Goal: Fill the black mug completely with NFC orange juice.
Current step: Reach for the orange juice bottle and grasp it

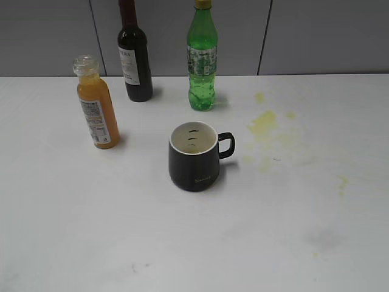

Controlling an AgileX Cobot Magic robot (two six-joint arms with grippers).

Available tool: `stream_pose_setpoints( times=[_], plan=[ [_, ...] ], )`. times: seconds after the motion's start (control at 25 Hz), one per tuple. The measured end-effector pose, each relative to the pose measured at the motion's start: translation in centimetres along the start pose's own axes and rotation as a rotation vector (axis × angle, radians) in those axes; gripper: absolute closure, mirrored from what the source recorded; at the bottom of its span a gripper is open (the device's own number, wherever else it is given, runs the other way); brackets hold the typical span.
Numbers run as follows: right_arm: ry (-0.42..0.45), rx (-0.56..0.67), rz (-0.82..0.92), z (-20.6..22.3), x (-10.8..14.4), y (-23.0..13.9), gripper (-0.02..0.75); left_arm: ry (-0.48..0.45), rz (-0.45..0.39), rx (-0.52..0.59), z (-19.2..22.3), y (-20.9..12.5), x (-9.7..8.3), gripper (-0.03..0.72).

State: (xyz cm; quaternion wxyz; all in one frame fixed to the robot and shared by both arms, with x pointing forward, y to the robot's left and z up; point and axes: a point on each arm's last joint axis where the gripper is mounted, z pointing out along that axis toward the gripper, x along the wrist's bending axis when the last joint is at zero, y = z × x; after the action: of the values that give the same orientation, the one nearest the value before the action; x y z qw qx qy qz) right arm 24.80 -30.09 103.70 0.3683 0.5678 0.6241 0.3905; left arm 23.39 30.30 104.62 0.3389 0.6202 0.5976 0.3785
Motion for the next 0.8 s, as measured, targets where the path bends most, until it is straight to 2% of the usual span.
stream_pose_setpoints(
  times=[0.36, 0.44, 0.48, 0.6, 0.64, 0.8],
  plan=[
    [0.000, 0.000, 0.000, 0.00, 0.00, 0.00, 0.144, 0.000, 0.000, 0.000, 0.00, 0.00, 0.00, 0.469],
    [0.000, 0.000, 0.000, 0.00, 0.00, 0.00, 0.144, 0.000, 0.000, 0.000, 0.00, 0.00, 0.00, 0.450],
    [0.000, 0.000, 0.000, 0.00, 0.00, 0.00, 0.144, 0.000, 0.000, 0.000, 0.00, 0.00, 0.00, 0.410],
    [0.000, 0.000, 0.000, 0.00, 0.00, 0.00, 0.144, 0.000, 0.000, 0.000, 0.00, 0.00, 0.00, 0.158],
    [0.000, 0.000, 0.000, 0.00, 0.00, 0.00, 0.144, 0.000, 0.000, 0.000, 0.00, 0.00, 0.00, 0.104],
    [0.000, 0.000, 0.000, 0.00, 0.00, 0.00, 0.144, -0.002, -0.001, 0.000, 0.00, 0.00, -0.02, 0.050]
  ],
)
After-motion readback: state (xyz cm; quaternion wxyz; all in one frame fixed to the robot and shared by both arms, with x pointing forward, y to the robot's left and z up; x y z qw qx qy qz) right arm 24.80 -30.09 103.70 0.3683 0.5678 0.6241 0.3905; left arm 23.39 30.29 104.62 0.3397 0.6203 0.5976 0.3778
